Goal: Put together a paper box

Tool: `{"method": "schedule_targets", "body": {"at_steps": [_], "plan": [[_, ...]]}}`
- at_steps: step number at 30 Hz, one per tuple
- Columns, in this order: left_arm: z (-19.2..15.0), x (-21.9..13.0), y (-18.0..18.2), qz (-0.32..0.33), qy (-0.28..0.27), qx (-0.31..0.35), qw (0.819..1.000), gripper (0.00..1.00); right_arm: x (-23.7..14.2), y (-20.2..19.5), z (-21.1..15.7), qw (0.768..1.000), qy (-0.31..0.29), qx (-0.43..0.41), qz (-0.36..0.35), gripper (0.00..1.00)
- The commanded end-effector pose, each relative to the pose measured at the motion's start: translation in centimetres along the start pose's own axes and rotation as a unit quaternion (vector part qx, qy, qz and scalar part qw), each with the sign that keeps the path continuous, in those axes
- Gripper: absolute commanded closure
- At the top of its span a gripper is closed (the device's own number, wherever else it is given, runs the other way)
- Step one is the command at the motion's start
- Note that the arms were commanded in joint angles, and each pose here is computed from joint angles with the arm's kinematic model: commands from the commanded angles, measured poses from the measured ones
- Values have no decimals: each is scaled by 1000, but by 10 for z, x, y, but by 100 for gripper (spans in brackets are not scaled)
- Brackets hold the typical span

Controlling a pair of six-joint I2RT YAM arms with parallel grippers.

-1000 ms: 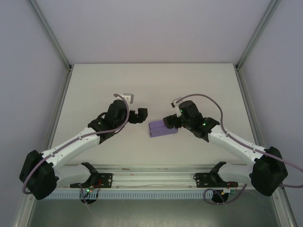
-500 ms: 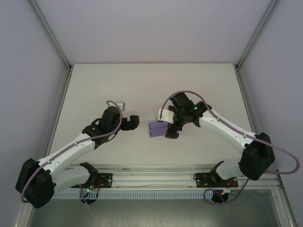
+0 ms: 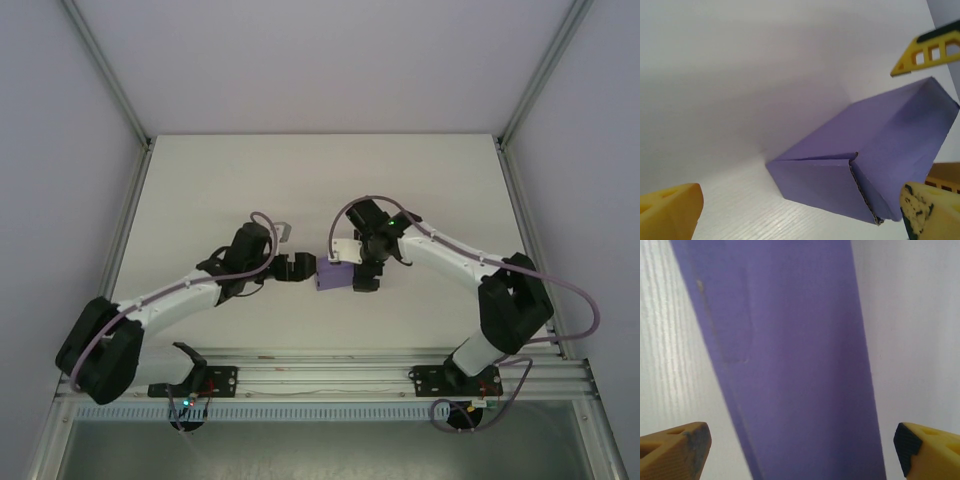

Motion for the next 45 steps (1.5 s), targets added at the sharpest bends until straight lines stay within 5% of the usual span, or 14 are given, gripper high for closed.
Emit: {"method": "schedule_targets", "body": {"at_steps": [1, 11, 15, 19, 24, 27, 29, 30, 35, 41, 45], "plan": [[15, 8, -20, -71, -10, 2, 997, 0, 3, -7, 4, 1000, -6, 2, -17, 13], [-20, 33, 4, -42, 55, -26, 997, 39, 19, 0, -13, 999, 14, 35, -20, 29], [-30, 38, 14, -21, 73, -26, 997, 60, 23, -3, -18, 998, 22, 45, -37, 46], [-34, 40, 20, -5, 83, -24, 996, 62, 22, -11, -16, 996, 15, 58, -61, 56], [0, 30, 5, -17, 31, -4, 999, 46, 9, -42, -3, 983, -23, 101, -155, 75], [28, 11, -1, 2, -21, 9, 1000, 29, -2, -70, 1, 961, -32, 131, -240, 76], [41, -6, 5, 48, -52, 8, 997, 3, -7, -91, 1, 939, -26, 149, -309, 76], [45, -15, 11, 80, -63, 4, 995, 0, -8, -101, 0, 926, -21, 159, -341, 76], [40, -60, 50, 238, -81, -24, 968, 0, 10, -128, -1, 891, 16, 159, -424, 74], [25, -78, 58, 254, -94, -36, 962, 0, 43, -124, 6, 893, 32, 126, -431, 70], [22, -85, 58, 255, -106, -33, 961, 0, 59, -110, 1, 905, 52, 99, -410, 51]]}}
Point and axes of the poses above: each hand's point on the last joint's axis, 136 mm out from that joint toward the fingers, its own x axis out along the fingers, its own y axis along the line the jaws close on, z = x × y, the point moved 3 cm from there along -x, back along the fingers, and after that the axes turned 12 degrees about x, right-handed, at the moved point
